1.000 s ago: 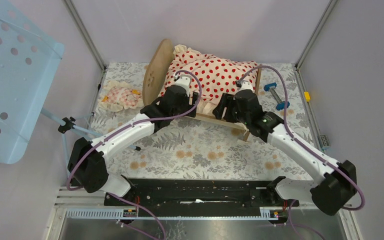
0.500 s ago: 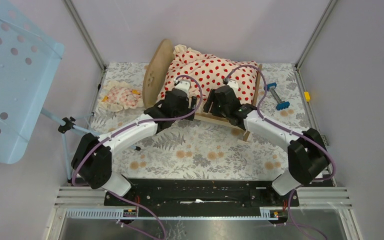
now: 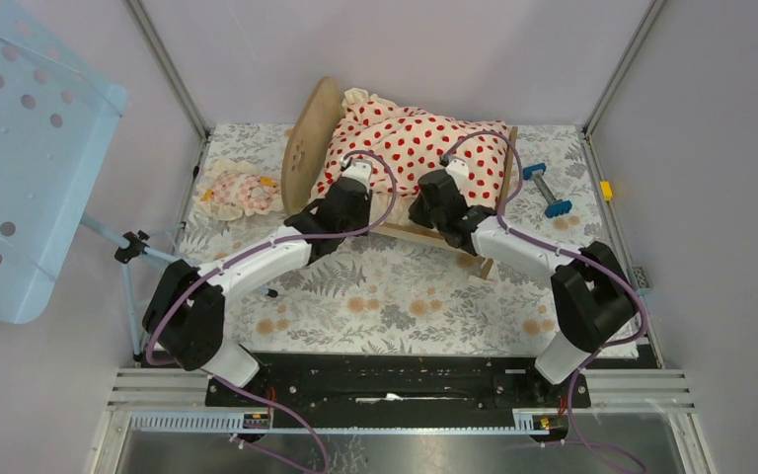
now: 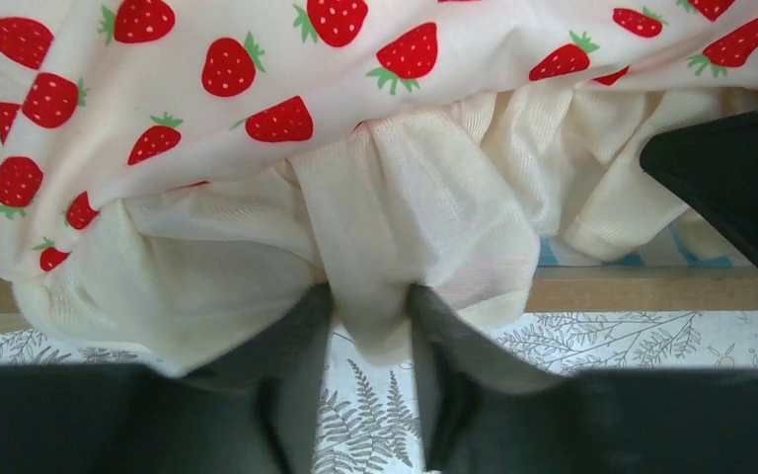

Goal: Set up the pet bed
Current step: Adjust the mattress on the bed frame.

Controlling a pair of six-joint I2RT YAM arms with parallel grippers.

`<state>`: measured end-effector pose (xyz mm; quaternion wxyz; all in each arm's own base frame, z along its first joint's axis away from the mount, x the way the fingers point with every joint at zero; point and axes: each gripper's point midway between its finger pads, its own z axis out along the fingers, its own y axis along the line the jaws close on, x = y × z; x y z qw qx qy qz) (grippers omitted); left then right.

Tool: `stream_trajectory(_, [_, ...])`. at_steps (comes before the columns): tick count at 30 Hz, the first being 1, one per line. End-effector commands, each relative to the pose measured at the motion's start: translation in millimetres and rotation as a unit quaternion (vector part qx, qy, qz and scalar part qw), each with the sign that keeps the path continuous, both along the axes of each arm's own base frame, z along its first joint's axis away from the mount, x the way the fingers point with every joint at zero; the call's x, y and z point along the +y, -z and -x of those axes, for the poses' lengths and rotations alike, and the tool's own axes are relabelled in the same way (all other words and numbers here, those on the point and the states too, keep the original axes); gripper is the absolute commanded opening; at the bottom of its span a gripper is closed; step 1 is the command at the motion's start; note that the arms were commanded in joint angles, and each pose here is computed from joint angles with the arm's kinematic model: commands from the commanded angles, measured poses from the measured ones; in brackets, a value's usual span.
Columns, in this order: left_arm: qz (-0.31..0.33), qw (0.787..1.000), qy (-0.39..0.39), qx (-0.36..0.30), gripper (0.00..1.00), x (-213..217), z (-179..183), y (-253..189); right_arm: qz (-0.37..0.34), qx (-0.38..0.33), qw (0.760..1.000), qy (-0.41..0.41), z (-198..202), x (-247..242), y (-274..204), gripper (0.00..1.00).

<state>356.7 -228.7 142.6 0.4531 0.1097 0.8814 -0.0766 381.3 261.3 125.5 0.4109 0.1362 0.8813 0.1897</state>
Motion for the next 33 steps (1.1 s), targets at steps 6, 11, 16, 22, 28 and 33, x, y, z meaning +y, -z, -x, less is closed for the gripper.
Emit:
stream_trajectory(6, [0.037, 0.998, -0.031, -0.027, 0.0, 28.4, -13.8, -28.8, -0.096, -0.099, 0.989, -0.049, 3.1, 22.7, -87.4, 0.0])
stream_trajectory(11, [0.047, 0.996, -0.051, -0.046, 0.0, 50.0, -14.6, -50.0, -0.108, -0.104, 0.984, -0.092, 19.3, 27.0, -110.6, 0.0])
stream_trajectory(16, [0.062, 0.993, -0.08, -0.065, 0.0, 73.7, -10.9, -70.3, -0.107, -0.099, 0.98, -0.136, 35.1, 30.7, -123.3, 0.01])
stream_trajectory(22, [0.063, 0.992, -0.088, -0.062, 0.0, 86.3, -1.7, -72.4, -0.09, -0.078, 0.975, -0.185, 54.0, 32.4, -119.9, 0.01])
stream_trajectory(28, [0.058, 0.992, -0.09, -0.062, 0.0, 93.8, 6.9, -72.8, -0.08, -0.078, 0.973, -0.203, 63.8, 26.8, -117.4, 0.0])
stream_trajectory(33, [0.045, 0.994, -0.087, -0.039, 0.07, 96.8, 15.5, -60.5, -0.048, -0.05, 0.973, -0.22, 71.5, 20.1, -100.3, 0.32])
